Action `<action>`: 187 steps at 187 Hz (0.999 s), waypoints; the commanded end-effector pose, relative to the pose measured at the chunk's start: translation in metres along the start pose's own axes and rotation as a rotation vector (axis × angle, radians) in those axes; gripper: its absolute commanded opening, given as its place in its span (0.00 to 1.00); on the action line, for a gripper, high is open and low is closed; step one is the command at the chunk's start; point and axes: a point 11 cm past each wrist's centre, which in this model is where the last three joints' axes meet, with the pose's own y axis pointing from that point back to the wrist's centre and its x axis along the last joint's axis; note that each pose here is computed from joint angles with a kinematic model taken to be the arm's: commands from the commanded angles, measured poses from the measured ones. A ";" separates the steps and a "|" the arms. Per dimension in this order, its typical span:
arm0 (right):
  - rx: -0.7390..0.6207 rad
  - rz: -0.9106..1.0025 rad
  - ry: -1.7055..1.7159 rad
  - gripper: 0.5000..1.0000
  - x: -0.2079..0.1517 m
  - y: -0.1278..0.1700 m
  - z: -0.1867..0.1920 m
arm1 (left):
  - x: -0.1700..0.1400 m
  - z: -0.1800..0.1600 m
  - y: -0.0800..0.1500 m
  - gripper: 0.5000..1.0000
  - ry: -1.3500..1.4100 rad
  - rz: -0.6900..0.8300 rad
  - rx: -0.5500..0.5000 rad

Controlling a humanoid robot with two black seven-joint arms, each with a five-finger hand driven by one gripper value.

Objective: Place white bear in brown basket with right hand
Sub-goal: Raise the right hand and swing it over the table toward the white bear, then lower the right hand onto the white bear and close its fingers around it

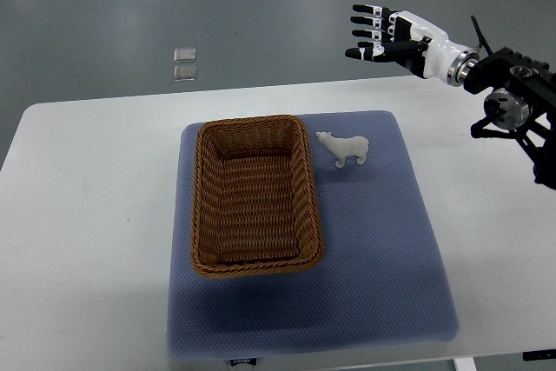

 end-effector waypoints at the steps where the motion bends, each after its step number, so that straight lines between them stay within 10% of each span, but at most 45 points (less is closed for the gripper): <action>1: -0.160 -0.079 0.357 0.85 -0.005 -0.006 -0.011 | -0.002 0.003 0.000 1.00 -0.003 -0.005 -0.006; 71: -0.401 -0.162 0.788 0.84 -0.011 -0.009 -0.052 | -0.010 0.006 0.001 1.00 -0.007 -0.027 -0.012; 187: -0.425 -0.170 0.700 0.83 -0.051 -0.019 0.013 | -0.007 0.006 0.001 1.00 -0.006 -0.016 -0.010</action>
